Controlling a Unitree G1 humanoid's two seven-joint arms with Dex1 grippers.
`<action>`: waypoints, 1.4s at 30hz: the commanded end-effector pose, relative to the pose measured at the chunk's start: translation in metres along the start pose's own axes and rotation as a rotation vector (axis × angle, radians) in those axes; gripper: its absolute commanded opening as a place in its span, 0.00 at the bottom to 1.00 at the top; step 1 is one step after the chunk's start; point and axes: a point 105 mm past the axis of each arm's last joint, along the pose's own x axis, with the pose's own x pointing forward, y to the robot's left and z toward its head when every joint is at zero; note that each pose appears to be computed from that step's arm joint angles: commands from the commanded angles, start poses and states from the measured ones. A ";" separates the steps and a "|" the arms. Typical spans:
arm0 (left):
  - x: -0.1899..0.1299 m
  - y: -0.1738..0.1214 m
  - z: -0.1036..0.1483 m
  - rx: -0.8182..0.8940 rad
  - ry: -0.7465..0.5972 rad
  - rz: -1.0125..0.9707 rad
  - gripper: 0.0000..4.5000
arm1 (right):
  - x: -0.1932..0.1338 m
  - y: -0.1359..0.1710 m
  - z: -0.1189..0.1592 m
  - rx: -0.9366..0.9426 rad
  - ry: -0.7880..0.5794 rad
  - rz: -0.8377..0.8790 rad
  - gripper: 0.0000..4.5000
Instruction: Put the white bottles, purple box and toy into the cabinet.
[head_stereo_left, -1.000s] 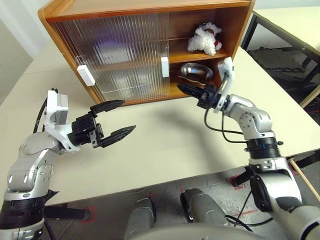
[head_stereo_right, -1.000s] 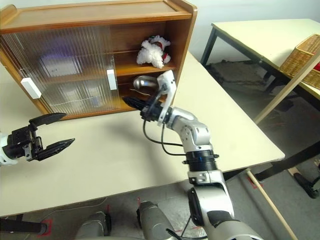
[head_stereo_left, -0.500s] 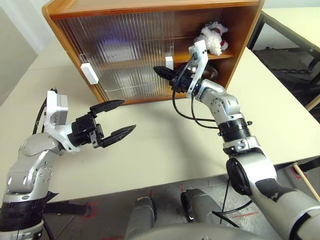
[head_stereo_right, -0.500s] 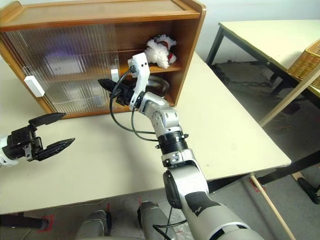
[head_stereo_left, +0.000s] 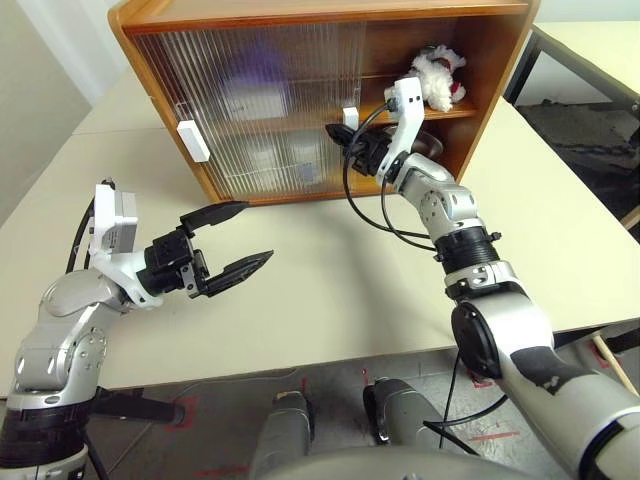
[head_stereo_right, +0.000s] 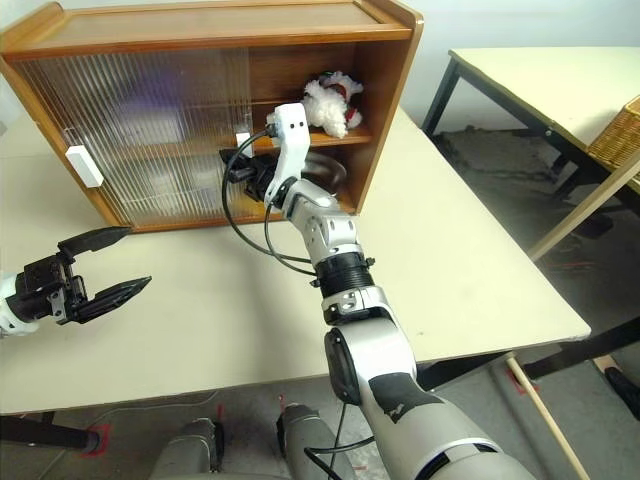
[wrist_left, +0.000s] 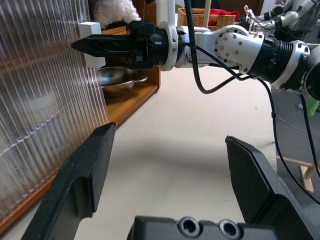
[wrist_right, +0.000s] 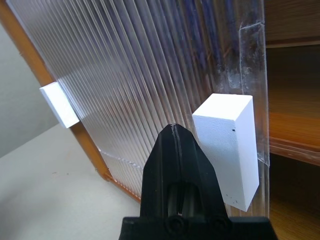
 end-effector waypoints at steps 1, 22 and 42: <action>0.002 0.002 -0.001 -0.004 0.001 -0.012 1.00 | -0.014 -0.024 0.015 -0.030 -0.047 -0.103 0.01; 0.004 0.007 -0.006 -0.009 -0.003 -0.038 1.00 | -0.087 -0.109 0.037 -0.139 -0.056 -0.421 0.01; 0.001 0.007 -0.008 -0.017 -0.002 -0.038 1.00 | -0.102 -0.105 0.051 -0.153 -0.062 -0.301 0.01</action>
